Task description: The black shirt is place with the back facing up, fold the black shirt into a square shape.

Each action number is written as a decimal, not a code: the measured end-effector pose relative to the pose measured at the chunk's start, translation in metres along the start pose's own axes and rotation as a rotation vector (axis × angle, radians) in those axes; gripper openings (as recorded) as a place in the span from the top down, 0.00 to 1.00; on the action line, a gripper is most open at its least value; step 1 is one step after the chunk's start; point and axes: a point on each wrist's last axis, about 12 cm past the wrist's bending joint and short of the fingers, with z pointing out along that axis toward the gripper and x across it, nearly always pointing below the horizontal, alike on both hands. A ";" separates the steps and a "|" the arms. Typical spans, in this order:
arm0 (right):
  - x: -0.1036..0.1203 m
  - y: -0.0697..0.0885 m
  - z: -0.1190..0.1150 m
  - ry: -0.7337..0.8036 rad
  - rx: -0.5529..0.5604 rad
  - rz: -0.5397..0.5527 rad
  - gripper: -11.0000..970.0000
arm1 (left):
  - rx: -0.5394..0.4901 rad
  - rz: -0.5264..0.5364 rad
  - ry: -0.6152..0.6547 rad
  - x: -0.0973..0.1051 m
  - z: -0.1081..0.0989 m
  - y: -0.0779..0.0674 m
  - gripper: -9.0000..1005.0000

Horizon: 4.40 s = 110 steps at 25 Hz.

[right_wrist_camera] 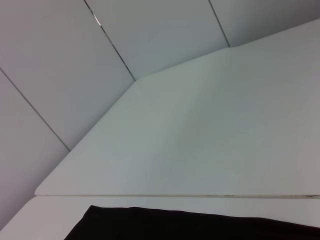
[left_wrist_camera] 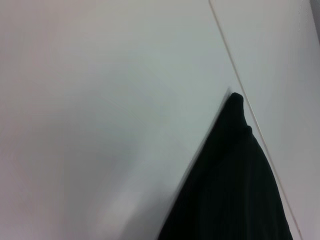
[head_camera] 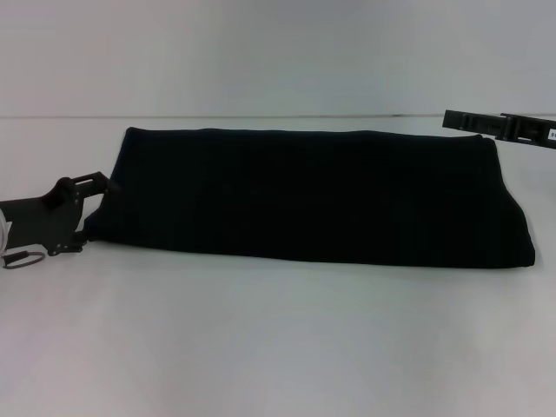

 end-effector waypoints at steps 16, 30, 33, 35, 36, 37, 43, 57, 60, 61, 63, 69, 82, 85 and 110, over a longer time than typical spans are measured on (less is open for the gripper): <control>-0.001 0.000 0.001 -0.001 -0.001 -0.004 0.09 | -0.008 0.082 -0.013 0.003 -0.002 0.010 0.54; 0.002 0.003 0.004 -0.004 -0.003 -0.004 0.08 | -0.016 0.348 -0.011 -0.002 -0.009 0.009 0.90; 0.004 0.005 0.008 -0.025 -0.004 0.010 0.09 | -0.028 0.462 -0.037 -0.009 -0.019 0.013 0.96; 0.005 0.005 0.009 -0.042 -0.003 0.023 0.09 | -0.042 0.530 -0.064 -0.014 -0.028 0.017 0.96; 0.006 0.005 0.009 -0.049 -0.003 0.030 0.09 | -0.053 0.566 -0.081 -0.017 -0.035 0.021 0.96; 0.006 0.006 0.009 -0.054 -0.005 0.035 0.09 | -0.062 0.581 -0.091 -0.019 -0.039 0.023 0.96; 0.004 0.006 0.011 -0.077 -0.006 0.046 0.09 | -0.143 0.634 -0.171 -0.033 -0.075 0.042 0.96; -0.002 0.003 0.011 -0.093 0.031 0.002 0.09 | -0.110 0.767 -0.199 -0.044 -0.083 0.024 0.96; -0.002 -0.001 0.007 -0.097 0.044 -0.013 0.09 | 0.022 0.796 -0.146 -0.038 -0.067 -0.008 0.96; -0.001 -0.002 0.006 -0.098 0.049 -0.017 0.09 | 0.079 0.805 -0.120 -0.034 -0.060 -0.021 0.96; -0.001 -0.004 0.003 -0.098 0.056 -0.024 0.09 | 0.221 0.823 -0.052 -0.020 -0.041 -0.055 0.96; -0.002 -0.013 -0.009 -0.099 0.080 -0.037 0.09 | 0.577 0.849 0.161 0.055 0.022 -0.146 0.96; 0.004 -0.019 -0.017 -0.071 0.092 -0.045 0.09 | 0.700 0.488 0.110 0.178 0.081 -0.067 0.91; 0.006 -0.016 -0.014 -0.049 0.081 -0.052 0.09 | 0.755 0.486 0.113 0.187 0.077 -0.066 0.89; 0.036 0.007 0.013 0.248 0.005 0.270 0.09 | 0.434 1.054 -0.105 0.049 0.047 -0.092 0.07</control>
